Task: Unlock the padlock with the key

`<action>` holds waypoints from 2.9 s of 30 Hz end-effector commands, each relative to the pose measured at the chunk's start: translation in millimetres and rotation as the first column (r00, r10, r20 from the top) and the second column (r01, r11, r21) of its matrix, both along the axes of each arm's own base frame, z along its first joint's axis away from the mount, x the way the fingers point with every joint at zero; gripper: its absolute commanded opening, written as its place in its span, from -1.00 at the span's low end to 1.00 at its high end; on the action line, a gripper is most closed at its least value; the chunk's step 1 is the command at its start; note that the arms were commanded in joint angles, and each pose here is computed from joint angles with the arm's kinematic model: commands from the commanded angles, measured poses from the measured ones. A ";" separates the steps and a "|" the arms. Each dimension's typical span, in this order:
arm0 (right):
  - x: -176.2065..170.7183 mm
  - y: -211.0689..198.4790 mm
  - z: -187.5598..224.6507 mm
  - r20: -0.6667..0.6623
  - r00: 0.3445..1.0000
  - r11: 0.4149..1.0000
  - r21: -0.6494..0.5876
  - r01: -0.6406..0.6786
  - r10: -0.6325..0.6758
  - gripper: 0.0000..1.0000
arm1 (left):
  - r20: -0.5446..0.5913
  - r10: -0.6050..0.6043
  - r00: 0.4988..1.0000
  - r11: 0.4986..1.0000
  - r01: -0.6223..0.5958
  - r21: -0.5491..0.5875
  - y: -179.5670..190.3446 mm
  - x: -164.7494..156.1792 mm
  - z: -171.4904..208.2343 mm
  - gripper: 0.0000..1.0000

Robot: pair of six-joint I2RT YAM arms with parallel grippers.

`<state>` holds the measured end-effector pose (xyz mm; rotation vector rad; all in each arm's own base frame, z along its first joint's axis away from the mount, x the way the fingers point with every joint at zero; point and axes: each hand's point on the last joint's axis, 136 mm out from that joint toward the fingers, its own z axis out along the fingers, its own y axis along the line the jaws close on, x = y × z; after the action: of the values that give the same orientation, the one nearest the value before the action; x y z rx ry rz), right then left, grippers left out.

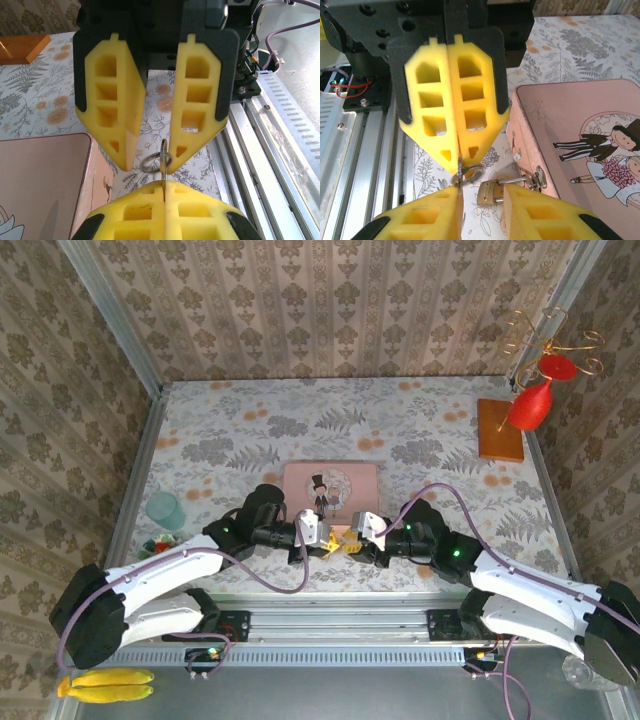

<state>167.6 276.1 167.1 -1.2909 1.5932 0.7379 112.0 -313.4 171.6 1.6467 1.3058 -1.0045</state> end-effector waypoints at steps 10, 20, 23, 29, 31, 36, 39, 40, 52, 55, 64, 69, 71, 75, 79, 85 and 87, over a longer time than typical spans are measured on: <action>-5.4 4.5 20.4 0.023 0.999 0.998 0.039 -0.049 0.049 -0.41 | 0.003 -0.042 0.999 0.999 0.042 0.026 -2.2 -5.7 -4.0 -1.00; 8.0 -6.3 9.7 0.029 0.998 0.999 -0.006 0.053 -0.053 -0.17 | 0.057 0.047 0.997 0.979 -0.058 0.196 -2.0 13.8 -15.6 -1.00; 14.7 -10.5 9.9 0.056 0.994 0.996 -0.005 0.093 -0.092 -0.17 | 0.114 0.067 0.991 0.960 -0.095 0.264 -0.4 18.8 -15.2 -1.00; 15.3 -13.6 8.7 0.074 0.992 0.995 0.027 0.098 -0.100 -0.20 | 0.145 0.034 0.989 0.923 -0.087 0.375 -0.7 28.0 -0.7 -1.00; 14.6 -13.9 8.4 0.068 0.993 0.994 0.033 0.100 -0.102 -0.23 | 0.155 0.008 0.988 0.921 -0.067 0.385 -2.2 27.7 2.8 -1.00; 8.5 -14.5 12.5 0.053 0.994 0.991 0.097 0.092 -0.098 -0.27 | 0.176 -0.065 0.982 0.908 -0.014 0.418 -1.7 23.5 0.5 -1.00; 7.1 -17.3 11.4 0.047 0.992 0.987 0.123 0.107 -0.113 -0.27 | 0.170 -0.080 0.982 0.909 0.002 0.417 -2.8 21.1 2.1 -1.00; 7.1 -18.3 11.3 0.049 0.992 0.985 0.133 0.112 -0.119 -0.26 | 0.165 -0.084 0.983 0.910 0.008 0.415 -3.2 20.1 2.6 -1.00; 10.0 -5.1 12.4 0.027 0.995 0.983 0.162 0.091 -0.096 -0.26 | 0.143 -0.107 0.984 0.897 0.034 0.440 -4.2 14.4 -8.7 -1.00; 9.3 -0.7 8.6 0.005 0.997 0.986 0.149 0.076 -0.077 -0.32 | 0.145 -0.107 0.984 0.900 0.034 0.435 -4.2 13.9 -9.4 -1.00; 6.3 5.2 8.3 -0.018 0.999 0.988 0.146 0.053 -0.051 -0.29 | 0.137 -0.109 0.985 0.896 0.038 0.443 -3.5 12.5 -16.1 -1.00; 6.0 5.7 10.7 -0.020 0.998 0.987 0.153 0.055 -0.052 -0.17 | 0.123 -0.115 0.986 0.899 0.051 0.435 -4.3 9.2 -15.2 -1.00; 6.5 5.5 9.4 -0.024 0.998 0.987 0.147 0.059 -0.056 -0.23 | 0.120 -0.119 0.986 0.901 0.056 0.430 -5.0 7.6 -14.5 -1.00; 6.0 5.7 9.2 -0.027 0.998 0.988 0.141 0.056 -0.053 -0.40 | 0.117 -0.119 0.986 0.899 0.056 0.435 -4.1 7.0 -16.5 -1.00; 6.4 5.0 10.1 -0.024 0.998 0.988 0.144 0.059 -0.057 -0.50 | 0.115 -0.122 0.986 0.897 0.061 0.437 -4.0 5.5 -16.8 -1.00; 6.6 4.1 5.6 -0.033 0.998 0.992 0.113 0.062 -0.059 -0.72 | 0.114 -0.125 0.986 0.898 0.063 0.434 -5.2 5.3 -16.5 -1.00; 7.5 2.0 3.3 -0.038 0.997 0.993 0.097 0.074 -0.070 -0.73 | 0.120 -0.122 0.985 0.898 0.058 0.436 -4.7 6.0 -16.7 -1.00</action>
<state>173.6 276.3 159.5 -1.1447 1.6154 0.7971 126.7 -317.3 156.7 2.0640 1.4603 -0.6255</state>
